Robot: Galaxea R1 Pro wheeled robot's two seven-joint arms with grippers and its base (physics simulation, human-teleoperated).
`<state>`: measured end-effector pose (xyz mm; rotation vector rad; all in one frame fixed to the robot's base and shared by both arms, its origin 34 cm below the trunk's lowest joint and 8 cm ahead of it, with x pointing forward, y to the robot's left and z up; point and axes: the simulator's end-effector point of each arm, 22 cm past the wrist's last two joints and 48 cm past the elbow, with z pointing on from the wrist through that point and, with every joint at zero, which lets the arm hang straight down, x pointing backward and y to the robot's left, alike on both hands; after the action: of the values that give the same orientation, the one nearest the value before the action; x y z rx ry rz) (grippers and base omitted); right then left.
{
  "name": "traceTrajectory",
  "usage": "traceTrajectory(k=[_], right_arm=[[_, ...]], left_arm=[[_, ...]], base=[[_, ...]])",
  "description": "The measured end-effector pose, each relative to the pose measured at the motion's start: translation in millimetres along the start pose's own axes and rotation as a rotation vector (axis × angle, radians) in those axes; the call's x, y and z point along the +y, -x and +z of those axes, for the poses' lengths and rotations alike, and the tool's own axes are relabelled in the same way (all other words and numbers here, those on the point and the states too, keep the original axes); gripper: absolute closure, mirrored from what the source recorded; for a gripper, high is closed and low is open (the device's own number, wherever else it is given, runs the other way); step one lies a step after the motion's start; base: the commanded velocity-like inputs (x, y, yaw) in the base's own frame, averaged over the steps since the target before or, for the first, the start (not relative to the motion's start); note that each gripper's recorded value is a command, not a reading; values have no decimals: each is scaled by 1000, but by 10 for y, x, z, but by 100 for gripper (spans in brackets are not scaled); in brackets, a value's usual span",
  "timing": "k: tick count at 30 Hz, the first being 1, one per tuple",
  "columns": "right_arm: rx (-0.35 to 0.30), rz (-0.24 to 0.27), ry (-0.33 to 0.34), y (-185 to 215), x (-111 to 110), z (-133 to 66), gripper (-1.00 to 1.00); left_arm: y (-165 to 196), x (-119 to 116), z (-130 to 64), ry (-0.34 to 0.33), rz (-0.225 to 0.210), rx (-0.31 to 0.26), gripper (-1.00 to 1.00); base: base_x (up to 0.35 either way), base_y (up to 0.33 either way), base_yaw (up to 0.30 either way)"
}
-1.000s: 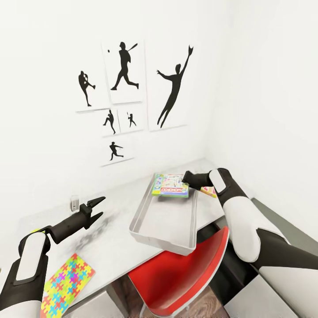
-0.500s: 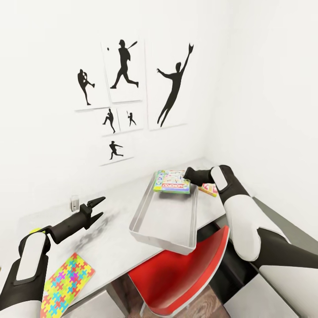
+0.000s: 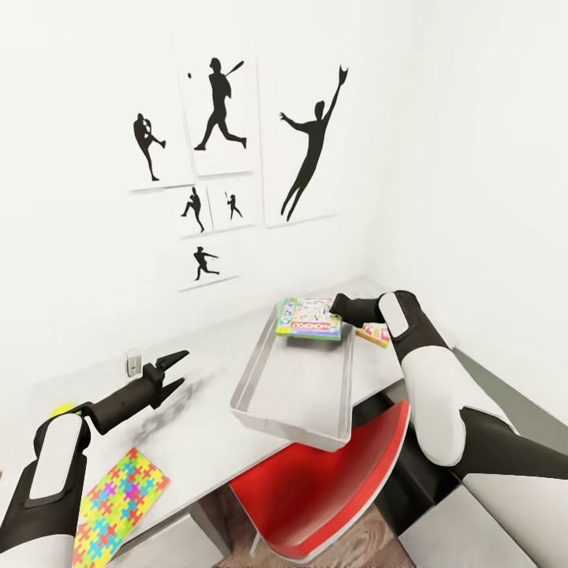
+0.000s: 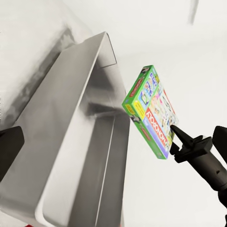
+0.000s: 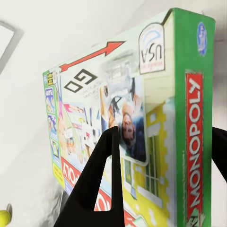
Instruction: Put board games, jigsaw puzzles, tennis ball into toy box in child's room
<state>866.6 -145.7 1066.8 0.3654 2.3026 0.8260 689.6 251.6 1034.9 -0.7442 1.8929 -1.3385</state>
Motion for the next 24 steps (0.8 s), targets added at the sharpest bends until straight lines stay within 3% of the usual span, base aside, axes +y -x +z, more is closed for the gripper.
traceTrajectory(k=[24], right_arm=[[26,17,-19,-119,-200,180,100]], left_arm=[[-29,206,54,29,-18,11,-100]], base=[[0,0,0]])
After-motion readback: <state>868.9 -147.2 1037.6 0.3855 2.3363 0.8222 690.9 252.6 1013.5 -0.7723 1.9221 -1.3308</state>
